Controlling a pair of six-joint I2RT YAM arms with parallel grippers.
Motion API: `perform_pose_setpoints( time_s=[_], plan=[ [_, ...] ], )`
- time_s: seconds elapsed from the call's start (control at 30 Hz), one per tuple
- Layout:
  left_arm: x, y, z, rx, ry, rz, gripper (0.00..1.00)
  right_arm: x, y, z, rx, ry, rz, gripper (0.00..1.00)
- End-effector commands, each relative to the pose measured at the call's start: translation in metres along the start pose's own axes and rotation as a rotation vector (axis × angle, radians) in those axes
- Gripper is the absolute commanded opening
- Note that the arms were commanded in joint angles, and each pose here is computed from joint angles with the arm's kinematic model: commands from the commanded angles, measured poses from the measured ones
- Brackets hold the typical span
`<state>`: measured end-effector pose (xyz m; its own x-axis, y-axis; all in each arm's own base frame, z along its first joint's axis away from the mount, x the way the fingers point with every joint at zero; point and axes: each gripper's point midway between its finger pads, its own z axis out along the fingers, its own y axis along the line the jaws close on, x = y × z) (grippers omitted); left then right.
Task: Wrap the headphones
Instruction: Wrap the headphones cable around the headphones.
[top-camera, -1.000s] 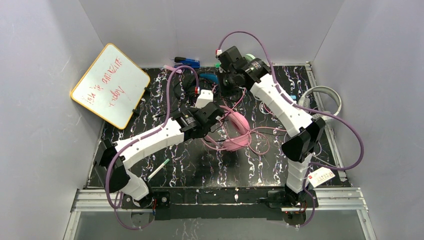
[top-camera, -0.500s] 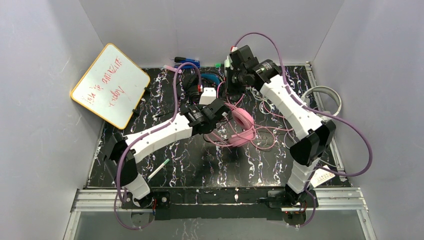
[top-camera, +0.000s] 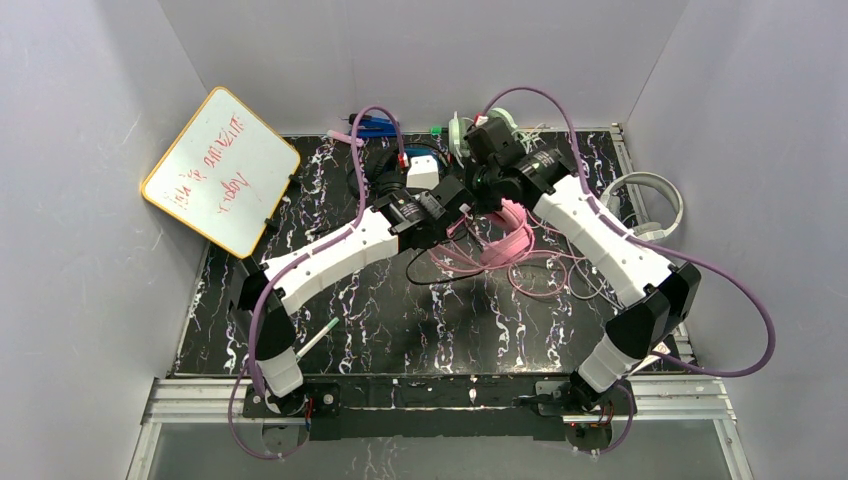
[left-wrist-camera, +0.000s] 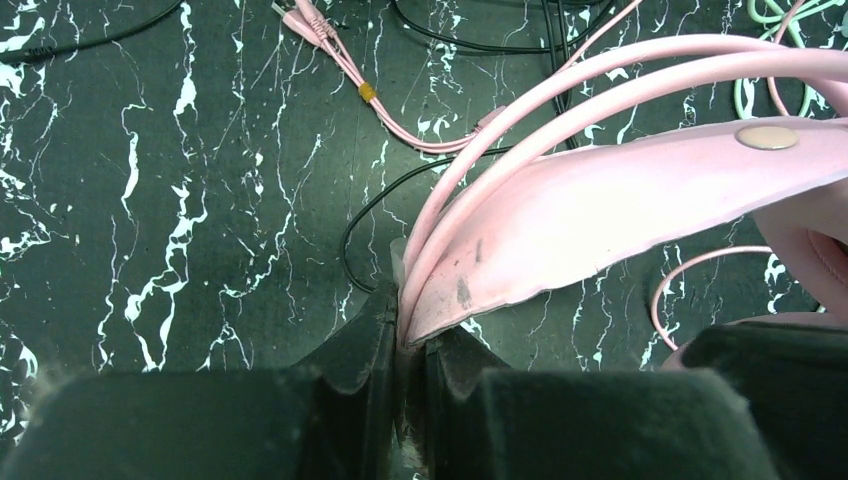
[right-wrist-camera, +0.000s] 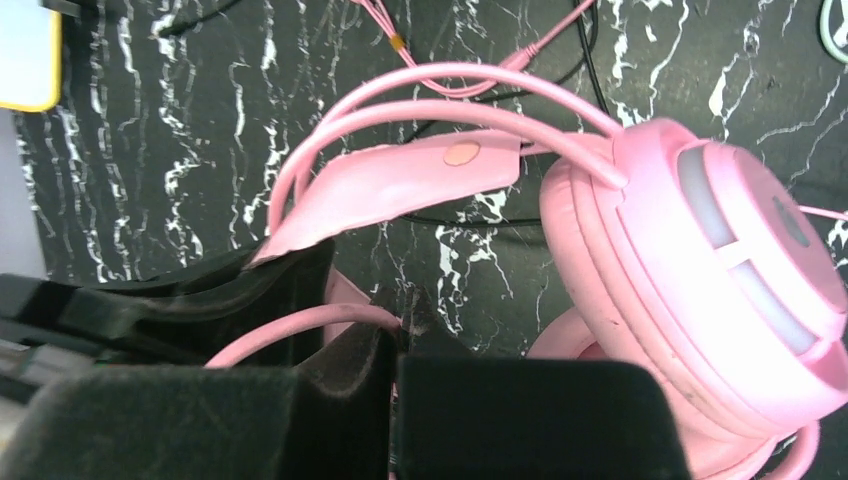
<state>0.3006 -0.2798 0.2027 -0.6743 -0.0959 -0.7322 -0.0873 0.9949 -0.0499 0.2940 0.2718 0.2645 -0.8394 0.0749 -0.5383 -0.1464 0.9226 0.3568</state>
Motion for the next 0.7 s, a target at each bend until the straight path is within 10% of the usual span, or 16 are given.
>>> perform_pose_setpoints(
  time_s=[0.0, 0.67],
  plan=[
    [-0.022, -0.012, -0.014, 0.043, -0.041, -0.123, 0.0, -0.001, -0.006, 0.004, 0.079, -0.05, 0.035, 0.01],
    [0.005, 0.054, -0.016, -0.164, -0.181, 0.17, 0.0, -0.052, -0.052, 0.006, 0.394, -0.141, -0.111, 0.01]
  ],
)
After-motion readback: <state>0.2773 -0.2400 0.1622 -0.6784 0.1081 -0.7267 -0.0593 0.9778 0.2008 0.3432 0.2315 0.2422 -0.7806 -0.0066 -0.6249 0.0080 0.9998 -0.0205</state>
